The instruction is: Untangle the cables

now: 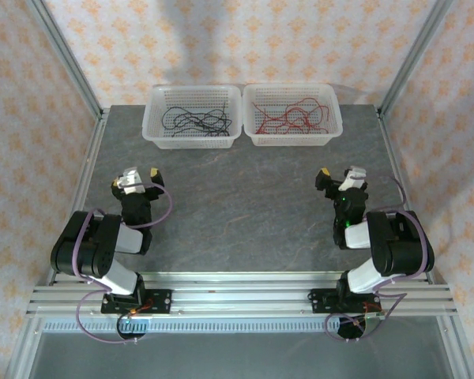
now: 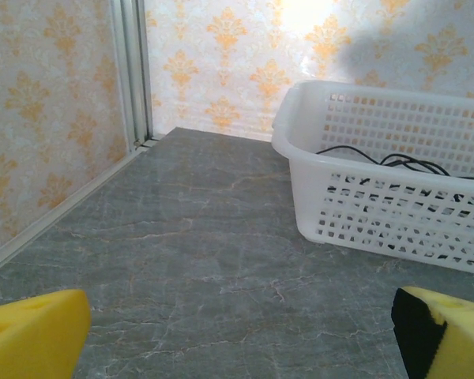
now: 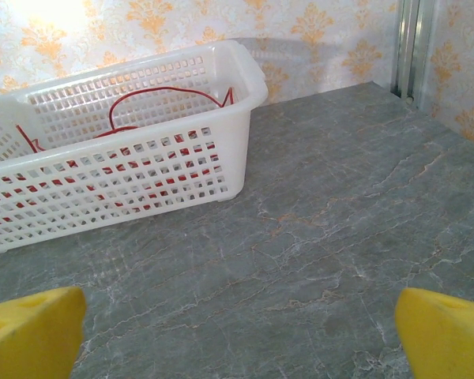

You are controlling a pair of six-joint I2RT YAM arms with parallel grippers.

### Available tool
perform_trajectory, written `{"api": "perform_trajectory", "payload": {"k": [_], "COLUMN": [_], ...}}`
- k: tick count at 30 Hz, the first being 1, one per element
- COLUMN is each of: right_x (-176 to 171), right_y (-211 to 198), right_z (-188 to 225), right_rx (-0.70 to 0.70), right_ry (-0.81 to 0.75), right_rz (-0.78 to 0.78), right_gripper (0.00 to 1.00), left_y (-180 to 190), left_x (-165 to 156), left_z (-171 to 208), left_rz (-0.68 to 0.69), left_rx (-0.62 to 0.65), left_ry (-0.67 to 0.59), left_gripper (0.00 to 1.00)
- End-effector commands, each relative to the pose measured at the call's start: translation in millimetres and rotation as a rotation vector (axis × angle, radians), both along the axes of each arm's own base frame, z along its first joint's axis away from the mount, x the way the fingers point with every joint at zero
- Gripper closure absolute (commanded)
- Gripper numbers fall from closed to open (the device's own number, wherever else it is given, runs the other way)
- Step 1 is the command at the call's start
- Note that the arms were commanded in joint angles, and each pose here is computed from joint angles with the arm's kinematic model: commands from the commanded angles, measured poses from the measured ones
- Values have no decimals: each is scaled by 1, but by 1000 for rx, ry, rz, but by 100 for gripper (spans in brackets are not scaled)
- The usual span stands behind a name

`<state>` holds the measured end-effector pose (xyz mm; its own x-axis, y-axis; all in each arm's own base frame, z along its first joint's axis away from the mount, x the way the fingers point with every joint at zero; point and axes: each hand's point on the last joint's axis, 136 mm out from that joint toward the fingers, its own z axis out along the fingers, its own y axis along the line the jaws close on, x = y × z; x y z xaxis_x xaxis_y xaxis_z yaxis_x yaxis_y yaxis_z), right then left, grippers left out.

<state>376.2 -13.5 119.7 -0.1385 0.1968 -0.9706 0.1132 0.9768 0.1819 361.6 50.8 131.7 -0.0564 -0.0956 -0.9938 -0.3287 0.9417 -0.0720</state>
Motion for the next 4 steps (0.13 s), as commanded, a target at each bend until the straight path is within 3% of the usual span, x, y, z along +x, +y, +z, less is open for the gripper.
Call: {"api": "perform_trajectory", "payload": {"k": [1, 4], "right_x": [-1, -1], "right_y": [-3, -3], "right_z": [4, 4], "right_rx": [-21, -20], "right_ry": [-12, -11], "right_rz": [-18, -18], "right_gripper": [0, 1], "left_y": [-3, -6], "left_x": [5, 6], "left_z": [3, 4], "left_rz": [-31, -49], "left_rx": [-3, 5], "left_ry": [-6, -7], "left_gripper": [0, 0]}}
